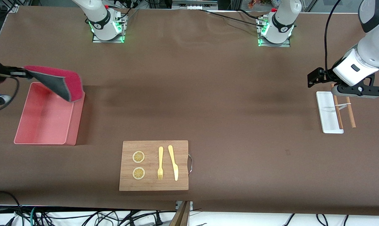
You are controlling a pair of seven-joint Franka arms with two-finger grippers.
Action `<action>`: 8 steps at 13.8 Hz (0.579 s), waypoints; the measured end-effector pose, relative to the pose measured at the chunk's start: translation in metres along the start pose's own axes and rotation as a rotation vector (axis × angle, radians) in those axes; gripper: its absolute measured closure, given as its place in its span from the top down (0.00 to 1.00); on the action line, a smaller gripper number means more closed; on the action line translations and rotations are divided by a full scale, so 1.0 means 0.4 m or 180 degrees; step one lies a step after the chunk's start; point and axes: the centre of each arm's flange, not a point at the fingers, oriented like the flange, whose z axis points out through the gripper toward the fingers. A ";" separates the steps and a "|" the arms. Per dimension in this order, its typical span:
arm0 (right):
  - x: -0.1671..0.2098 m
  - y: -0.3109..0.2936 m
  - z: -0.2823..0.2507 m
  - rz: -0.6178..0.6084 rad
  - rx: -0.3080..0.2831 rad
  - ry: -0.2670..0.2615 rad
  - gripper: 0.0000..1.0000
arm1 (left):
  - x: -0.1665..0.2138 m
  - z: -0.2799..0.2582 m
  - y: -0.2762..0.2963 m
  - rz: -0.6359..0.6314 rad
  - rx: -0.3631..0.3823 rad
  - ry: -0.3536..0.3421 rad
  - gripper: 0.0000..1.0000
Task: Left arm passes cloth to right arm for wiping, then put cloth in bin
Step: 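Carry the cloth over the pink bin with the right gripper, then lower the cloth into the pink bin and open the right gripper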
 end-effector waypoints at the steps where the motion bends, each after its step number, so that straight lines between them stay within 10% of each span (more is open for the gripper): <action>1: 0.005 0.043 0.008 -0.0050 -0.0020 0.0008 0.02 | 0.000 0.000 0.000 0.0000 0.0000 0.0000 1.00; 8: 0.192 0.129 0.177 -0.0189 -0.0147 0.0105 0.02 | 0.000 -0.002 0.000 0.0000 0.0000 0.0006 1.00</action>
